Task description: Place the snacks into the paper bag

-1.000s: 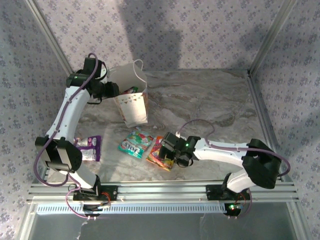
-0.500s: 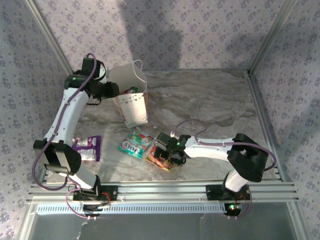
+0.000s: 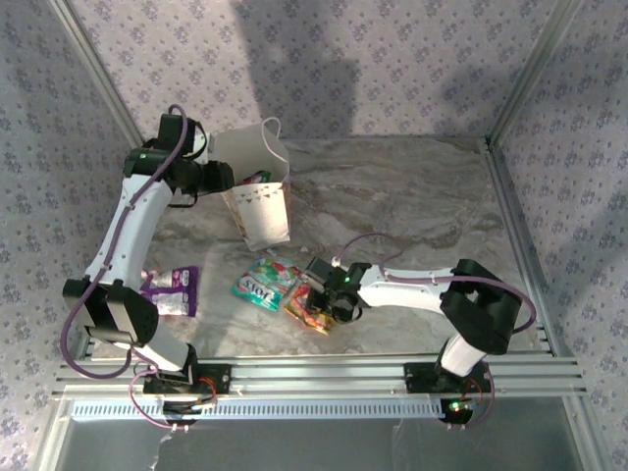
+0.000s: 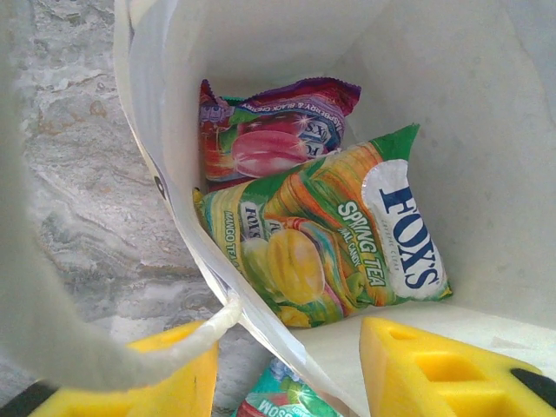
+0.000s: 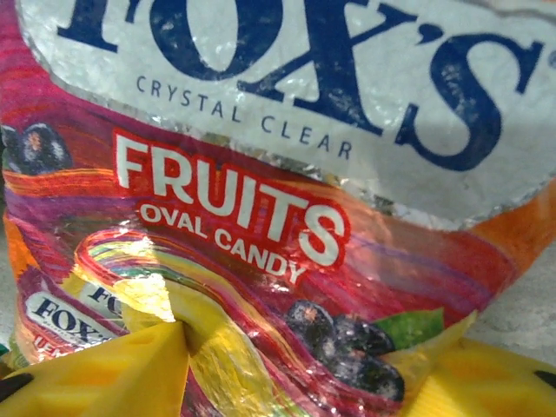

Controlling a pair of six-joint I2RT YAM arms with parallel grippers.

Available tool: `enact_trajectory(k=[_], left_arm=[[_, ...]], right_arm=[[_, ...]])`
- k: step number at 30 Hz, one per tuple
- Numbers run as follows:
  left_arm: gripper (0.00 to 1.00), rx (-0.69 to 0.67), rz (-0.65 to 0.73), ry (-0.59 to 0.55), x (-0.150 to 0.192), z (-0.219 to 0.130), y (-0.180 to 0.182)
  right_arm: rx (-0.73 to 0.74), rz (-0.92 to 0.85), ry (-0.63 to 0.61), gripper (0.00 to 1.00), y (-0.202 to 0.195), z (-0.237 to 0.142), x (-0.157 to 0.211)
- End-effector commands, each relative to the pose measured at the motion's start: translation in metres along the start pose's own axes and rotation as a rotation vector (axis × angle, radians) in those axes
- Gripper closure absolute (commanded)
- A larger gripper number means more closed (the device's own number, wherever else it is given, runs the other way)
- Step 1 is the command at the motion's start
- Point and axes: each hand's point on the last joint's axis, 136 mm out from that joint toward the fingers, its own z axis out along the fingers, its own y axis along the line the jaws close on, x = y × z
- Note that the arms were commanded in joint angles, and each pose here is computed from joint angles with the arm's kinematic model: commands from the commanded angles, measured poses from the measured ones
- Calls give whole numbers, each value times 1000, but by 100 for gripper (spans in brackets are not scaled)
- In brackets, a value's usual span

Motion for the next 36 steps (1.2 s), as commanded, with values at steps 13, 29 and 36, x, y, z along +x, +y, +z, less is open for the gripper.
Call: enact_trajectory(k=[13, 29, 36], left_arm=[[46, 42, 3, -39, -9, -17, -12], [42, -111, -68, -58, -29, -39, 5], [38, -136, -84, -96, -25, -65, 10]], right_arm=[[9, -29, 4, 78, -15, -13, -12], [-41, -58, -86, 87, -23, -59, -45], [-42, -83, -161, 93, -32, -91, -66]])
